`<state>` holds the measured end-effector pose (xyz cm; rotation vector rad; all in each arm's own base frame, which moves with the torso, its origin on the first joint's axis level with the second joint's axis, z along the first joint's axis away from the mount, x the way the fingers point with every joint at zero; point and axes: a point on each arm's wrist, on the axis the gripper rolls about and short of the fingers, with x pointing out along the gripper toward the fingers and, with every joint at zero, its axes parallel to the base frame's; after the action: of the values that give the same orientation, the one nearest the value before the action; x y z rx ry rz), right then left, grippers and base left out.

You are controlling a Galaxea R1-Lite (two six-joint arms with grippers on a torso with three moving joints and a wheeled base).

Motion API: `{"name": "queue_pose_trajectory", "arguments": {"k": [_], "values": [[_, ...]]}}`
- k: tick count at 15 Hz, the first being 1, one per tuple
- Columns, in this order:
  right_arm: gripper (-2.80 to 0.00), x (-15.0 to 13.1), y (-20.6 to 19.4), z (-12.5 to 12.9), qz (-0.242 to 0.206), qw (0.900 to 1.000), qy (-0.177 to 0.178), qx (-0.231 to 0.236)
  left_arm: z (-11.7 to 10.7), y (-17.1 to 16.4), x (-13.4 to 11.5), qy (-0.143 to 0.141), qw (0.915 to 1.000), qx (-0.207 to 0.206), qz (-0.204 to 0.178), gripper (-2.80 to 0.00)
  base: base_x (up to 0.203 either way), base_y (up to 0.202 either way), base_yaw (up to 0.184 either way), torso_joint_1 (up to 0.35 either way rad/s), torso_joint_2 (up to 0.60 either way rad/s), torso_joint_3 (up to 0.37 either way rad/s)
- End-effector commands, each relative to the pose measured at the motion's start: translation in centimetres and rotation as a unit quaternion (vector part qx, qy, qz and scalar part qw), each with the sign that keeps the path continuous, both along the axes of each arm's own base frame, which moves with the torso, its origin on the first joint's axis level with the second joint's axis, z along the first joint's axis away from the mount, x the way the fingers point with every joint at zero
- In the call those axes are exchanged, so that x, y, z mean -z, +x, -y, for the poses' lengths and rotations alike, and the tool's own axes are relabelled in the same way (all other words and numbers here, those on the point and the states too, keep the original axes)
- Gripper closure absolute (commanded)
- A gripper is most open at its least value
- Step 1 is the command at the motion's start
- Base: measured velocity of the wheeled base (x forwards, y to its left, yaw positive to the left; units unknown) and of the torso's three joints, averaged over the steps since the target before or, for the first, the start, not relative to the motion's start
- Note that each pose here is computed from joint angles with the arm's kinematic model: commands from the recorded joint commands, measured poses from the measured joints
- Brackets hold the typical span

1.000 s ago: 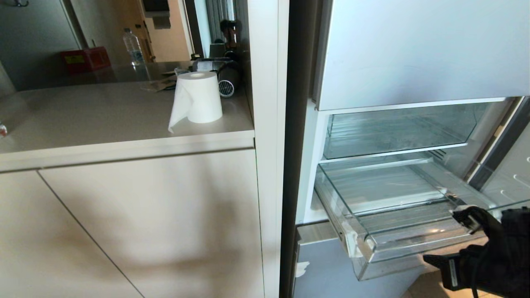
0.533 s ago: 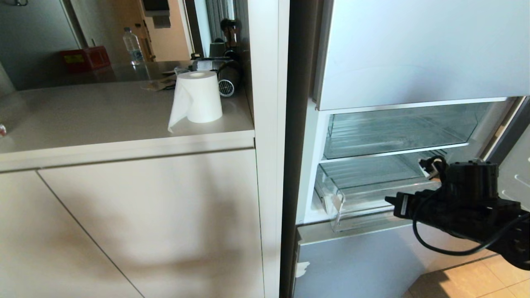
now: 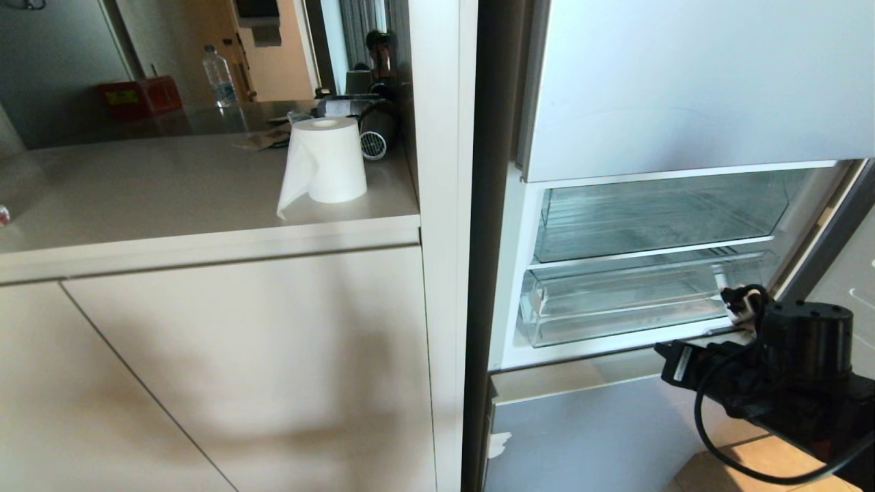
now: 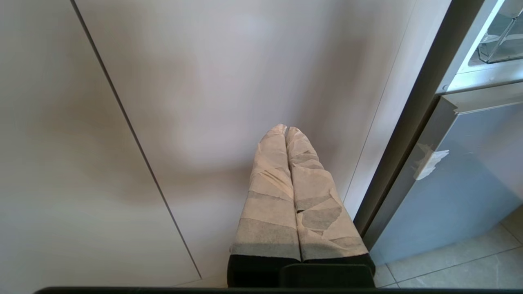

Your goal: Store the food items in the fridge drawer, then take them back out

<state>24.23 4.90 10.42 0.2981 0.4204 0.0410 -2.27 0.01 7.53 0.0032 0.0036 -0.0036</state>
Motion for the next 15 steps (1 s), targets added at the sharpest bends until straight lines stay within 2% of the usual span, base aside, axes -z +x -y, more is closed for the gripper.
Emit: {"name": "queue_pose_trajectory", "arguments": {"k": [1,3,5,8,12,15], "values": [[0.0,-0.5,-1.1,0.2,0.005,1.0,0.002,-0.009,0.0,0.0,0.0,0.0,1.0,0.0,0.0,0.0,0.0,0.0,0.0,0.0,0.0,0.0],[0.0,0.5,0.3,-0.2,-0.017,1.0,0.002,-0.02,0.0,0.0,0.0,0.0,1.0,0.0,0.0,0.0,0.0,0.0,0.0,0.0,0.0,0.0],[0.0,2.3,3.5,-0.8,-0.038,0.999,0.003,-0.022,0.0,0.0,0.0,0.0,1.0,0.0,0.0,0.0,0.0,0.0,0.0,0.0,0.0,0.0],[0.0,2.9,8.0,-2.0,-0.02,0.999,0.02,-0.044,0.0,0.0,0.0,0.0,1.0,0.0,0.0,0.0,0.0,0.0,0.0,0.0,0.0,0.0],[0.0,3.7,10.7,-2.5,-0.012,0.999,0.026,-0.046,0.0,0.0,0.0,0.0,1.0,0.0,0.0,0.0,0.0,0.0,0.0,0.0,0.0,0.0],[0.0,3.7,12.0,-2.8,-0.003,0.998,0.051,-0.036,0.0,0.0,0.0,0.0,1.0,0.0,0.0,0.0,0.0,0.0,0.0,0.0,0.0,0.0]]}}
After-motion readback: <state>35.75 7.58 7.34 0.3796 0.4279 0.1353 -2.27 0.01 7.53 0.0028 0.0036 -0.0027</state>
